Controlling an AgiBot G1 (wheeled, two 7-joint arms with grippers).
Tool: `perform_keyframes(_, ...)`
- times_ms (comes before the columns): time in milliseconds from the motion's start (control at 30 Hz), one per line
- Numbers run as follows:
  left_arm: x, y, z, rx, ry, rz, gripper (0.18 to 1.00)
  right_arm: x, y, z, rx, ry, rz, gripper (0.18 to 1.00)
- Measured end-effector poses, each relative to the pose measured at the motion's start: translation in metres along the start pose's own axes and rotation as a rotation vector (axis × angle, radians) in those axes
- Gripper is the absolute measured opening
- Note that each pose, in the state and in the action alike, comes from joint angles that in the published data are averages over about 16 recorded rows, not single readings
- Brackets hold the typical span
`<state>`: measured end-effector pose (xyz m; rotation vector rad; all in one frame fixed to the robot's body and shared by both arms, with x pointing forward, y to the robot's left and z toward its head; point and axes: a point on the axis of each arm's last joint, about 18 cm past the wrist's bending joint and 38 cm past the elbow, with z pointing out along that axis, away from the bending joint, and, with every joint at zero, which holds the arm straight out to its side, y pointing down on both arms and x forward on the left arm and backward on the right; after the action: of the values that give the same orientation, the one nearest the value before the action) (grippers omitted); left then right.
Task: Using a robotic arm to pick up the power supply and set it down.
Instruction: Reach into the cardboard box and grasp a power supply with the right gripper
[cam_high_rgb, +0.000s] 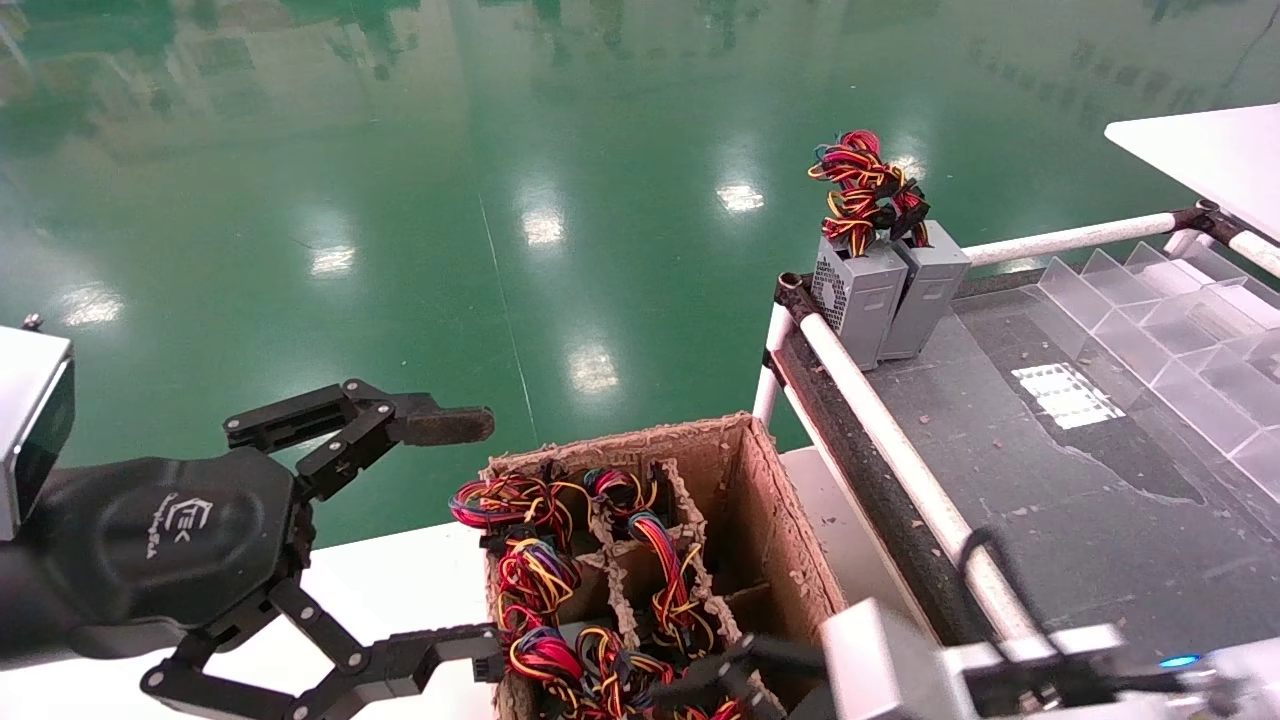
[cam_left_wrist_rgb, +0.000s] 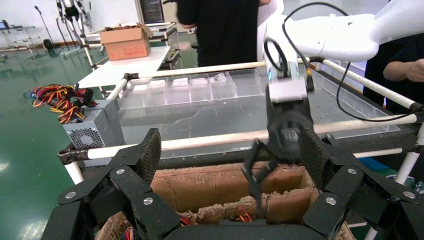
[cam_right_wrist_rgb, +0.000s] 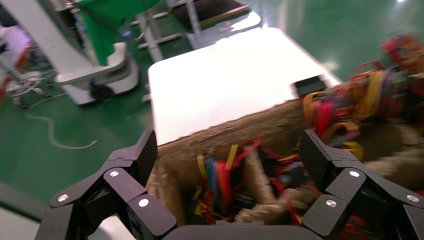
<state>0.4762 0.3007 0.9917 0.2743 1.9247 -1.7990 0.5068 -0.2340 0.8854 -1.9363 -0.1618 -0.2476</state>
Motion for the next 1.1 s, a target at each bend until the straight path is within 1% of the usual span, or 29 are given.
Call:
perform_keyframes(167,0.000,0.000,0.000,0.000,0.000,0.000,0.992,-0.003,0.010,0.022,-0.031,-0.056,0.014,1.001)
perform_keyframes(333,0.000,0.000,0.000,0.000,0.000,0.000,0.999,-0.004,0.021,0.038,-0.062,-0.094,0.026,1.001)
perform_keyframes(700,0.000,0.000,0.000,0.000,0.000,0.000,1.001,0.005,0.044,0.055,-0.090,-0.103,0.061,0.985)
perform_keyframes(900,0.000,0.000,0.000,0.000,0.000,0.000,1.001,0.012,0.051,0.057,-0.085,-0.097,0.081,0.948)
perform_keyframes(1100,0.000,0.000,0.000,0.000,0.000,0.000,1.001,0.015,0.055,0.058,-0.077,-0.096,0.094,0.880)
